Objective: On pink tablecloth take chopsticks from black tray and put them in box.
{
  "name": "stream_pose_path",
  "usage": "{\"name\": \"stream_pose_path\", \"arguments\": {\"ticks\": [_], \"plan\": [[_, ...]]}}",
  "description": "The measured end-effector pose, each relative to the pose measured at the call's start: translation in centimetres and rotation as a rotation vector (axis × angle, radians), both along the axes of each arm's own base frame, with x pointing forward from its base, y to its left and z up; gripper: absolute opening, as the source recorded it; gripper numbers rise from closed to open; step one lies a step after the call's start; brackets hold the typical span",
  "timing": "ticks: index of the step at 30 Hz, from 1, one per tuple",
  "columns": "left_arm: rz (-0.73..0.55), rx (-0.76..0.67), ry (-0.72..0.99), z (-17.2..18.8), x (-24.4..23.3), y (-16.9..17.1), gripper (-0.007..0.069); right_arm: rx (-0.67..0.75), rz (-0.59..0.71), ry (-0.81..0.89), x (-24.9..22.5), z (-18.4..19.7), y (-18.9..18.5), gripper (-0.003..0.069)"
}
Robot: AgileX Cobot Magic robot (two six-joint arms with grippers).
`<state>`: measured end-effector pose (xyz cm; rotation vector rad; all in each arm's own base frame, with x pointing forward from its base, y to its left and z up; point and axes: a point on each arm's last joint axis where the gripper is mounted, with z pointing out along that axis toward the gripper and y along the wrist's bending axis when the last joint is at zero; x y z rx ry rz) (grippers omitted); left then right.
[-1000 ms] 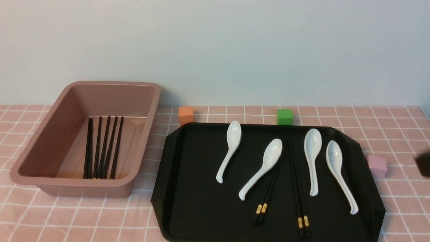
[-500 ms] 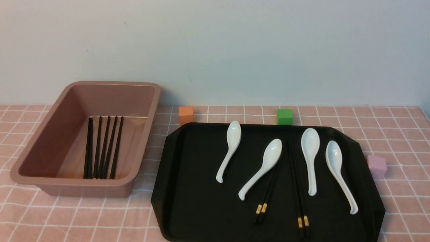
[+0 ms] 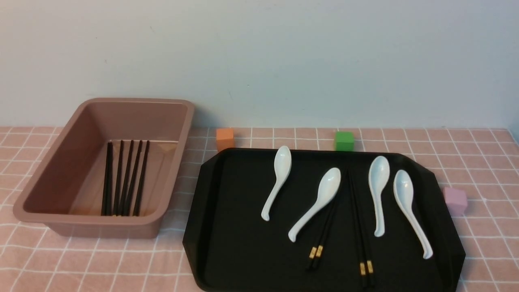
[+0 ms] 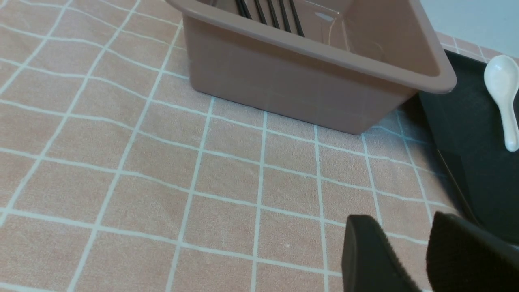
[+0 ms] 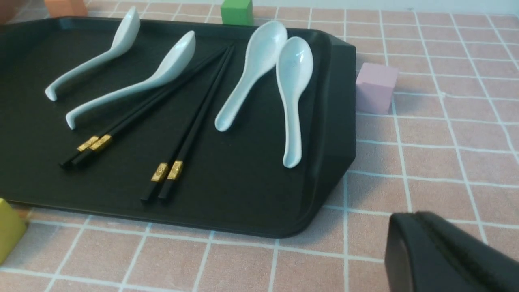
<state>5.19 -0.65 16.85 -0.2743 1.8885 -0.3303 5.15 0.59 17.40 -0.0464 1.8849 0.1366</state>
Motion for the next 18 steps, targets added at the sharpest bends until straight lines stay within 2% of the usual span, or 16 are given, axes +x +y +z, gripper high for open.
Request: {"name": "stream_pose_path", "arguments": {"ticks": [18], "plan": [[0.0, 0.0, 0.0, 0.0, 0.0, 0.0, 0.0238, 0.0, 0.0, -0.001, 0.0, 0.01, 0.0, 0.0001]]}}
